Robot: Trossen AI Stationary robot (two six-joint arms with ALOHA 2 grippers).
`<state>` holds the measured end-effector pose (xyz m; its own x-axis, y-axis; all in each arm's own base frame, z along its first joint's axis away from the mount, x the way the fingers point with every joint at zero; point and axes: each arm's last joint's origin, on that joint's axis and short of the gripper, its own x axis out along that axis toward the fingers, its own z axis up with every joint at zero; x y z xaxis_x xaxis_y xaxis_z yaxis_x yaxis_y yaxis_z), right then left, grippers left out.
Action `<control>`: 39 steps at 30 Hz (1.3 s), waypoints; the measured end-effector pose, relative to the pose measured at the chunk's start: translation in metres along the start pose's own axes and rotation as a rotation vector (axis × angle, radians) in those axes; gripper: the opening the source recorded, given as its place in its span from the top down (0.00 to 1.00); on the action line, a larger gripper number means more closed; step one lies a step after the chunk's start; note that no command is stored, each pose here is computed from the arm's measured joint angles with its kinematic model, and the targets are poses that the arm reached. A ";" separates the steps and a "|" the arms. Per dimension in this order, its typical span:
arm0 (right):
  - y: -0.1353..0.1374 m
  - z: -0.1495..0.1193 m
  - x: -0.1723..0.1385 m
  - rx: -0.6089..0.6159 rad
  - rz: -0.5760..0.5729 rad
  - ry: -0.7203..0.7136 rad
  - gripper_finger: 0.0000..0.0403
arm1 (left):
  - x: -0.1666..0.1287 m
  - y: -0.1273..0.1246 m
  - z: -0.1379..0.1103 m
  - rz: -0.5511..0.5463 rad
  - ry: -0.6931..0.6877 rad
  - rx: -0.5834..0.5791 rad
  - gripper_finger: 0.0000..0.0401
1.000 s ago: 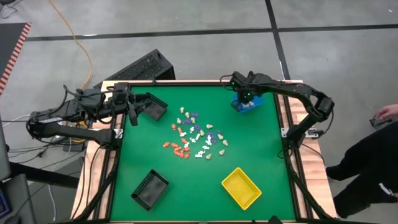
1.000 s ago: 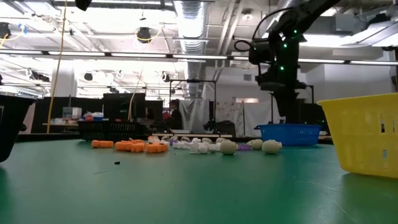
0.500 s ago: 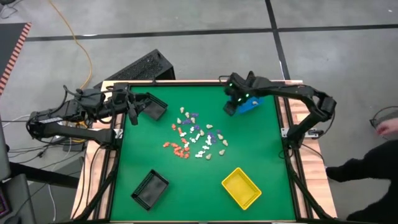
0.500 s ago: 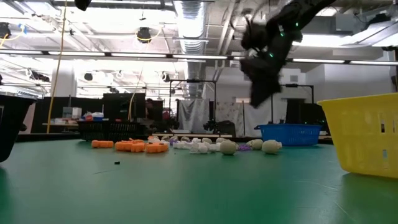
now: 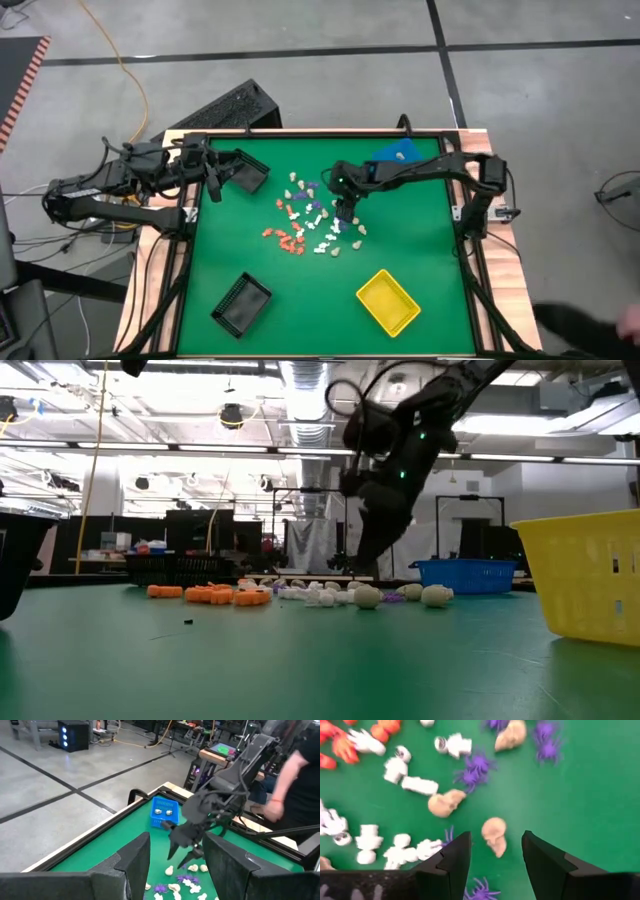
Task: Sort Halloween decoration
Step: Put the skull toy into the blue basket
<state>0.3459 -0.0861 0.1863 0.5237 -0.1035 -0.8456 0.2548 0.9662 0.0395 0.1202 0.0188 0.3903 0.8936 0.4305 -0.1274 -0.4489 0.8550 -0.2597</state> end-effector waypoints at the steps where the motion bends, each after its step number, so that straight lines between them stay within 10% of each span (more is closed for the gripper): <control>1: -0.001 -0.001 0.004 0.003 -0.001 0.010 0.50 | 0.000 0.000 0.000 0.000 0.000 0.000 0.57; 26: 0.007 -0.007 0.039 -0.029 0.007 0.029 0.51 | 0.004 -0.001 -0.002 0.002 0.018 0.004 0.57; 39: 0.005 -0.009 0.040 0.010 -0.047 0.042 0.73 | 0.005 -0.001 -0.002 0.007 0.022 -0.009 0.57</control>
<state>0.3610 -0.0830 0.1475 0.4762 -0.1383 -0.8684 0.2863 0.9581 0.0044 0.1253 0.0192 0.3876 0.8904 0.4298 -0.1497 -0.4550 0.8495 -0.2670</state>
